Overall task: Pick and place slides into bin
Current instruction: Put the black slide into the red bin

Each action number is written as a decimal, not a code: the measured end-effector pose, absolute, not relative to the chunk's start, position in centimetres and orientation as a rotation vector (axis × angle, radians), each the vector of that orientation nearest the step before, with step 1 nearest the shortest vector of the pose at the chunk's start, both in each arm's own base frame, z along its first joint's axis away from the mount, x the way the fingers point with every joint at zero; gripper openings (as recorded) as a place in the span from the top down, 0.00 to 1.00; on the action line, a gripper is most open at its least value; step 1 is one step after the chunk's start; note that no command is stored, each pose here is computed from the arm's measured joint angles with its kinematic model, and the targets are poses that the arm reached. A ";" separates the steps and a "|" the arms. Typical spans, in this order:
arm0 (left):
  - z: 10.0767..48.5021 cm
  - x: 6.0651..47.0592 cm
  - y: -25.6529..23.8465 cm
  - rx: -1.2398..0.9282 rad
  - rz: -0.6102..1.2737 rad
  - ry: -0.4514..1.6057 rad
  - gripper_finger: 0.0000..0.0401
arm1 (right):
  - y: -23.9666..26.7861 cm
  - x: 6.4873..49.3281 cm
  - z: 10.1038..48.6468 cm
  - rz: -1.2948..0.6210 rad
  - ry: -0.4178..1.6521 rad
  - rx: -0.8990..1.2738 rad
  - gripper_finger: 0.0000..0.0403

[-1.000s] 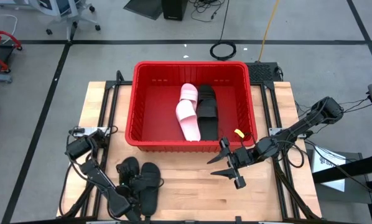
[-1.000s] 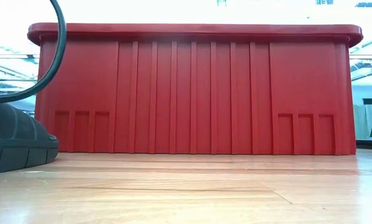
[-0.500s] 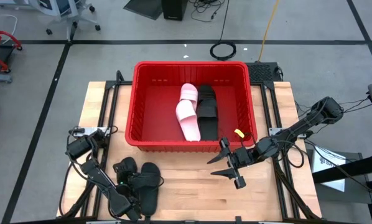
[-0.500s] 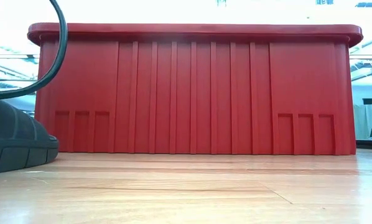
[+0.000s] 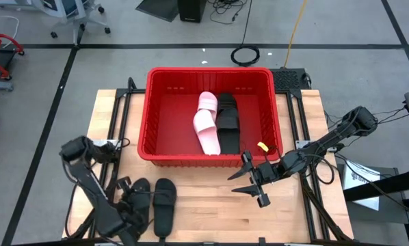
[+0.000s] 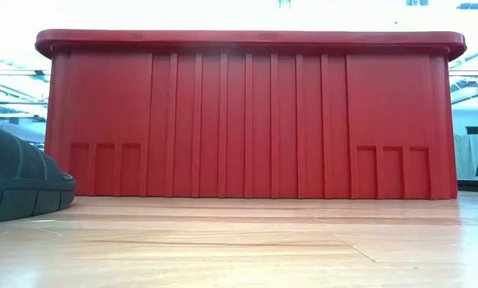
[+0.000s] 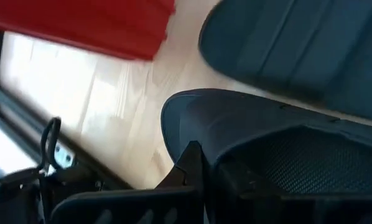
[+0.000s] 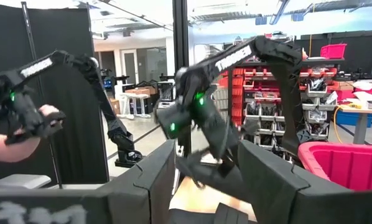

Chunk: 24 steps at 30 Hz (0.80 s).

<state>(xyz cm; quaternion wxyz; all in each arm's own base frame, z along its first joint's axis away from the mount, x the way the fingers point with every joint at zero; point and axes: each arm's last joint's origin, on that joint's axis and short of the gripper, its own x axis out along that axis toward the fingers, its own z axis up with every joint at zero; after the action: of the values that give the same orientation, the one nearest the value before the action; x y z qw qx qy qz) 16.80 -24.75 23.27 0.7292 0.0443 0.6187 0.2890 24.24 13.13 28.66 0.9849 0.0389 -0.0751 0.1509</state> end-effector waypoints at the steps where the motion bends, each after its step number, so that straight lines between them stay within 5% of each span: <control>1: 24.0 16.5 -24.7 0.088 0.611 1.332 1.00 | 13.1 24.2 28.6 0.303 -0.148 0.076 0.59; 14: 33.4 14.6 -22.6 0.086 0.253 0.715 1.00 | 13.1 24.2 28.9 0.306 -0.171 0.081 0.59; 24: 38.1 16.0 -17.8 0.252 0.363 0.411 1.00 | 12.7 23.6 30.2 0.261 -0.277 0.031 0.59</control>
<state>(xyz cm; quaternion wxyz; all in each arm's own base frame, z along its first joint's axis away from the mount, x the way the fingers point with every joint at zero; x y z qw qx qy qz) 15.95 -17.78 38.08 0.9547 0.1243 0.2026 0.1789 23.62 12.67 30.25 0.9818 0.0152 -0.1377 0.1297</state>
